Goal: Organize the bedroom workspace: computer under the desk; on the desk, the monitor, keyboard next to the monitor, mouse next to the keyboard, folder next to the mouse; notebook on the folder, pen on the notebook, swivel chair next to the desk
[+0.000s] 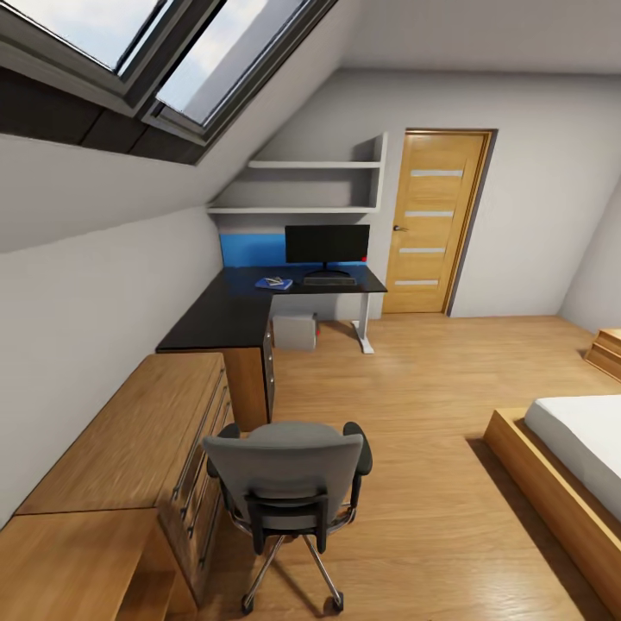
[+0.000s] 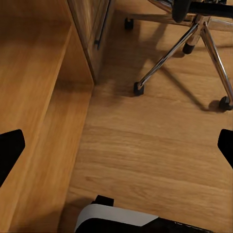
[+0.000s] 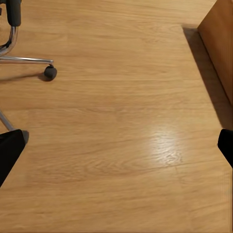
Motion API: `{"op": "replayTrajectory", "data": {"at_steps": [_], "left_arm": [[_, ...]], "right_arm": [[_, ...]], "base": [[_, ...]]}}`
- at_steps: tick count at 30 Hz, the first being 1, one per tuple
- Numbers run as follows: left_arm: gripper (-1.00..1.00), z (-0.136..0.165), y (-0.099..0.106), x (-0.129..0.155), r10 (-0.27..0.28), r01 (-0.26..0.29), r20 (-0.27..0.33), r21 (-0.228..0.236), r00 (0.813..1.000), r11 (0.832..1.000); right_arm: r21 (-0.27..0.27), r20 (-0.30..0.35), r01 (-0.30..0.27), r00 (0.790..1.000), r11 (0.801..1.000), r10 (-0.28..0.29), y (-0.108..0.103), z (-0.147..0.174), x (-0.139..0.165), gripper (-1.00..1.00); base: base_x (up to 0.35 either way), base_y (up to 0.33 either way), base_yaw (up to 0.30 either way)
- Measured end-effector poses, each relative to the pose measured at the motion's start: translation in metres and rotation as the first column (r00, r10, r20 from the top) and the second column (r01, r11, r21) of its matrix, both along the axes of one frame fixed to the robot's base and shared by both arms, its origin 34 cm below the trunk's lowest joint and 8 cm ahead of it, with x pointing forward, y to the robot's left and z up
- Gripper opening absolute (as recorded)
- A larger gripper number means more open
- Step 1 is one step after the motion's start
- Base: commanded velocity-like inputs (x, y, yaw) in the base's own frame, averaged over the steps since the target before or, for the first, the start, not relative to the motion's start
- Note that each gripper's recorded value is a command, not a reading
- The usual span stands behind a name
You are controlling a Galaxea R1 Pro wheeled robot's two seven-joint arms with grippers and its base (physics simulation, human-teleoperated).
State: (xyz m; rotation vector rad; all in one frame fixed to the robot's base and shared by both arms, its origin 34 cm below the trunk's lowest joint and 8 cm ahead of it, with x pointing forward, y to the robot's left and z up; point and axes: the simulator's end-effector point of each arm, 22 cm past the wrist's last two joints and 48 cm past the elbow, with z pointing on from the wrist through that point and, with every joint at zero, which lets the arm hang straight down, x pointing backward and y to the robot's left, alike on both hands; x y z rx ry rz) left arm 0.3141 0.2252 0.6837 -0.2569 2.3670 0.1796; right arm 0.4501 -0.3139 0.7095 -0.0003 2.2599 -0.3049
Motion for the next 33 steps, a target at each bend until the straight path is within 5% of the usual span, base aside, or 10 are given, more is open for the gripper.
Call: {"op": "replayTrajectory", "data": {"at_steps": [12,33], "left_arm": [[1.0,-0.016,0.0,-0.004,-0.007,0.007,-0.054,0.002,0.998,1.0],[1.0,-0.034,0.001,0.004,-0.005,0.005,-0.055,0.003,0.998,1.0]], "right_arm": [[0.023,-0.002,-0.03,1.0,0.999,0.03,0.009,-0.01,0.006,1.0],[0.028,0.004,-0.033,0.999,0.999,0.033,0.012,-0.026,0.015,1.0]], "base": [[0.0,0.0,0.0],[0.0,0.0,0.0]]}}
